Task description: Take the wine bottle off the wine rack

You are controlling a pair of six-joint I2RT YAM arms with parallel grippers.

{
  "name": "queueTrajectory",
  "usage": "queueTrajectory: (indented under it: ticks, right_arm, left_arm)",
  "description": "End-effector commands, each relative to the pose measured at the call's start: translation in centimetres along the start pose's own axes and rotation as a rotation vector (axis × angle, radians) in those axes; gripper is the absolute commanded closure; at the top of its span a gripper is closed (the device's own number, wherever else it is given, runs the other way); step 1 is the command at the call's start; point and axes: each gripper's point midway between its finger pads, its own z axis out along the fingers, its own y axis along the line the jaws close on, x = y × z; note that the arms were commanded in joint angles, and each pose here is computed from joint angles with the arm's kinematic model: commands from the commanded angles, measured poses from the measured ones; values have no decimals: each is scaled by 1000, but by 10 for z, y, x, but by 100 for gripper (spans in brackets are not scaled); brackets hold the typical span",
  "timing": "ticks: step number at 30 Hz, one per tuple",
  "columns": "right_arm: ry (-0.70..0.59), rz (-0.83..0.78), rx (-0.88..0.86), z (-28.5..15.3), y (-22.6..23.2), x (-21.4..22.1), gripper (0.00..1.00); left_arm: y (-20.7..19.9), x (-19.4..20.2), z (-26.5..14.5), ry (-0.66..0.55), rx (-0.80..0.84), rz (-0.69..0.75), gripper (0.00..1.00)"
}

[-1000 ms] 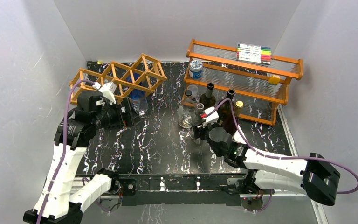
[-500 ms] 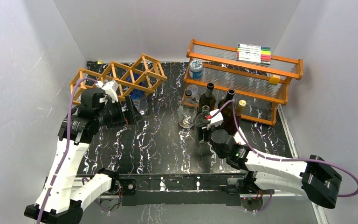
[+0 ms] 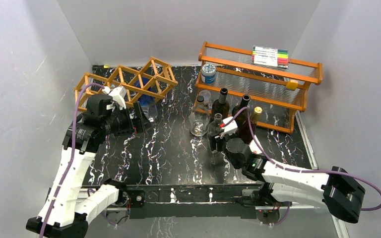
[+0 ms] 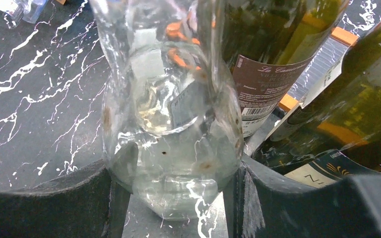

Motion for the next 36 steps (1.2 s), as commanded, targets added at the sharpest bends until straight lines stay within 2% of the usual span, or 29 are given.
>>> queueTrajectory:
  ticks: [1,11,24,31,36]
  right_arm:
    - [-107,83,-26,0,8,-50,30]
    - [-129,90,-40,-1,13,-77,16]
    - [-167,60,-105,-9,28,-127,3]
    - [-189,50,-100,-16,28,-158,2]
    - [-238,38,-141,-21,37,-197,2]
  left_arm:
    - [-1,3,-3,-3,12,14,2]
    - [0,5,-5,-3,8,21,2]
    - [7,12,-7,1,-12,31,2]
    - [12,17,-13,-8,-30,45,2]
    - [18,25,-11,3,-48,49,2]
